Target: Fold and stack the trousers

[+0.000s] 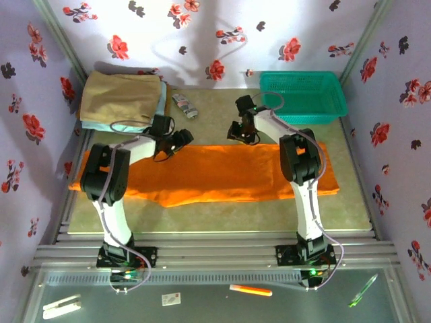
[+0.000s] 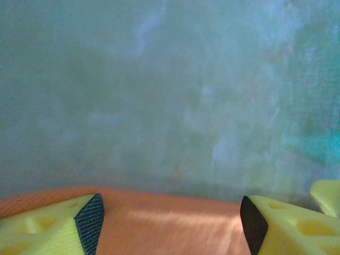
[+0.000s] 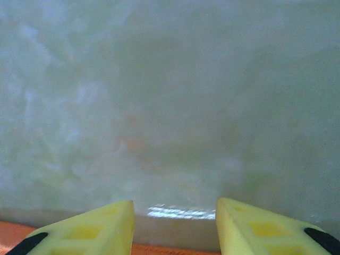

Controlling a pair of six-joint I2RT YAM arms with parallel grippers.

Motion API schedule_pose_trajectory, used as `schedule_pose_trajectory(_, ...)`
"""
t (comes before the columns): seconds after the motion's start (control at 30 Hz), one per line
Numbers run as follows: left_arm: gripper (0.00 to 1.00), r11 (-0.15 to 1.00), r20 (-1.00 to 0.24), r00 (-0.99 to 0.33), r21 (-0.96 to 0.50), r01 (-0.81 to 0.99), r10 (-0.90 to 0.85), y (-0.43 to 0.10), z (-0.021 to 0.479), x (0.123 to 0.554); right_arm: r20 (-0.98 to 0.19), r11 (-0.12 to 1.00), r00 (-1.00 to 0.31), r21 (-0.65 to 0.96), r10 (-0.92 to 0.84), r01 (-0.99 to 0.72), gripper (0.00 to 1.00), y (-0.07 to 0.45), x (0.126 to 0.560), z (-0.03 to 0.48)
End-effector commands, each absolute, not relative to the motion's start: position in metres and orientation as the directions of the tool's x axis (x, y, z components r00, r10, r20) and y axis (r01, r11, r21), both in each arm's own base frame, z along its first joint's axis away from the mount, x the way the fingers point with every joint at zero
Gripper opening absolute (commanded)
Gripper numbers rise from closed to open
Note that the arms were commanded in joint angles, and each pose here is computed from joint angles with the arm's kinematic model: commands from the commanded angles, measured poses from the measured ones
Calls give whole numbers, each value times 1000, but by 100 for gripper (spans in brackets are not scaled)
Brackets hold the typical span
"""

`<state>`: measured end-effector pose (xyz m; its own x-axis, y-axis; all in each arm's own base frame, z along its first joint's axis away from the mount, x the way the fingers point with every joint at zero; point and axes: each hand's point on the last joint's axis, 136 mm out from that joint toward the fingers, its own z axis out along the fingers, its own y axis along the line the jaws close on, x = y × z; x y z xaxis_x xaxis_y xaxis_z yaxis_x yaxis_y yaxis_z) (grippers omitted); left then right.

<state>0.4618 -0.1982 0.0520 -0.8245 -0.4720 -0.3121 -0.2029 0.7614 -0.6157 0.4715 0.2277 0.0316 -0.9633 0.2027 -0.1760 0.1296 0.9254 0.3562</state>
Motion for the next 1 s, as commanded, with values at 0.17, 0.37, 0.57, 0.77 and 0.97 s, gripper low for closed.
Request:
schedule_pose_trajectory(0.17,71,715,-302,-808,-671,-197,-505,-195,48,480,-256,925,-945,367,204,100,46,191,482,80)
schedule_pose_trajectory(0.37,73,703,-348,-811,-703,-105,-469,-195,104,444,-350,959,-908,241,230,150,57,118,429,130)
schedule_pose_trajectory(0.57,75,768,-367,-851,-638,-65,-377,-217,110,377,-220,933,-925,259,309,249,56,89,367,86)
schedule_pose_trajectory(0.77,75,777,-300,-855,-605,-173,-424,-207,49,328,-60,892,-933,318,356,320,51,104,331,14)
schedule_pose_trajectory(0.97,75,786,-279,-813,-534,-311,-511,-155,8,306,-17,909,-944,276,329,312,51,97,318,-3)
